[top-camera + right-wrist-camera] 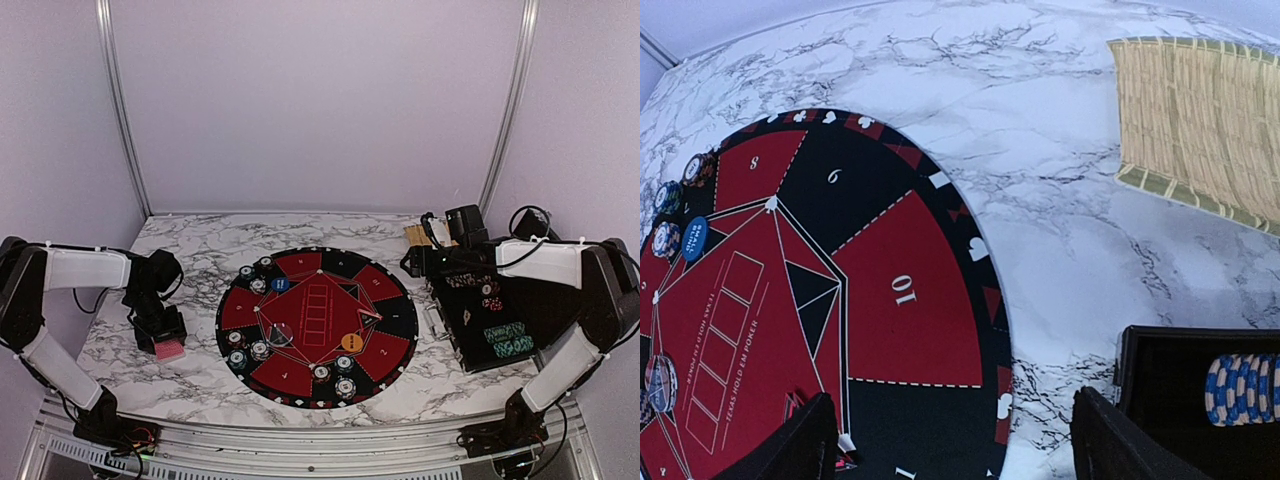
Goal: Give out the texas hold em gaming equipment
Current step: Move the poker card to the center of the board, then pick up the poker card from the center of the board.
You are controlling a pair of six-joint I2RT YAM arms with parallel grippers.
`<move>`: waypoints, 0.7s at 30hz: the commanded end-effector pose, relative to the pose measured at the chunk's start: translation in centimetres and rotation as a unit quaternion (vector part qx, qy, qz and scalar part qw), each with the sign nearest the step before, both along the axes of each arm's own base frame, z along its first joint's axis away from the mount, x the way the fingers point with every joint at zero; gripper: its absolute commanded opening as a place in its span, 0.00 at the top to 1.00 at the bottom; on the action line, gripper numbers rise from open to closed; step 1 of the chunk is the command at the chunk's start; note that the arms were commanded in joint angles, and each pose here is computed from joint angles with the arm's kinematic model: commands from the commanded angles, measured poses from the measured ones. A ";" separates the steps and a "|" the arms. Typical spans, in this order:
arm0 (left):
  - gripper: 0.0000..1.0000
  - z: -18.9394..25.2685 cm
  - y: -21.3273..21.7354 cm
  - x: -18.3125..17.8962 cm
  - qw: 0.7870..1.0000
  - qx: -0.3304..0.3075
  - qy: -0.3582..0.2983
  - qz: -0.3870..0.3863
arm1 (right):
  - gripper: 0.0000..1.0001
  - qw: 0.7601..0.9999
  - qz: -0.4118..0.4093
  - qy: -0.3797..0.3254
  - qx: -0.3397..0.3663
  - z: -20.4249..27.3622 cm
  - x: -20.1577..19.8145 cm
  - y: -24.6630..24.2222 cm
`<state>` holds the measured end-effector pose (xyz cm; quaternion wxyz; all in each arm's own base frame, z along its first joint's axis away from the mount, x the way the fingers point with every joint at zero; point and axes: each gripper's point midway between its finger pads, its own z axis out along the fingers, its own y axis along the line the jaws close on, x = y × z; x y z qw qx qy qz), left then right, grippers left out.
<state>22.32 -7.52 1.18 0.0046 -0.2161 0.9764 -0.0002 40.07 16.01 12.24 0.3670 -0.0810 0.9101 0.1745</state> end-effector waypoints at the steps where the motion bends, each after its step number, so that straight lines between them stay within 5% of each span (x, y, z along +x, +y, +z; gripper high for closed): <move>1: 0.31 -1.2 -1.1 -2.0 0.999 -0.032 0.037 0.009 | 0.22 1.000 0.006 -0.015 0.007 1.1 0.4 0.5; 9: 0.28 -1.5 -1.6 -2.4 0.999 -0.033 0.041 -0.003 | 0.22 1.000 0.007 -0.018 0.008 1.4 0.3 0.6; 14: 0.42 -1.5 -1.9 -2.3 0.999 -0.036 0.037 -0.013 | 0.22 1.000 0.006 -0.017 0.008 1.4 0.3 0.5; 21: 0.49 -0.9 -2.0 -1.6 0.999 -0.034 0.020 -0.032 | 0.22 1.000 0.006 -0.018 0.008 1.3 0.4 0.6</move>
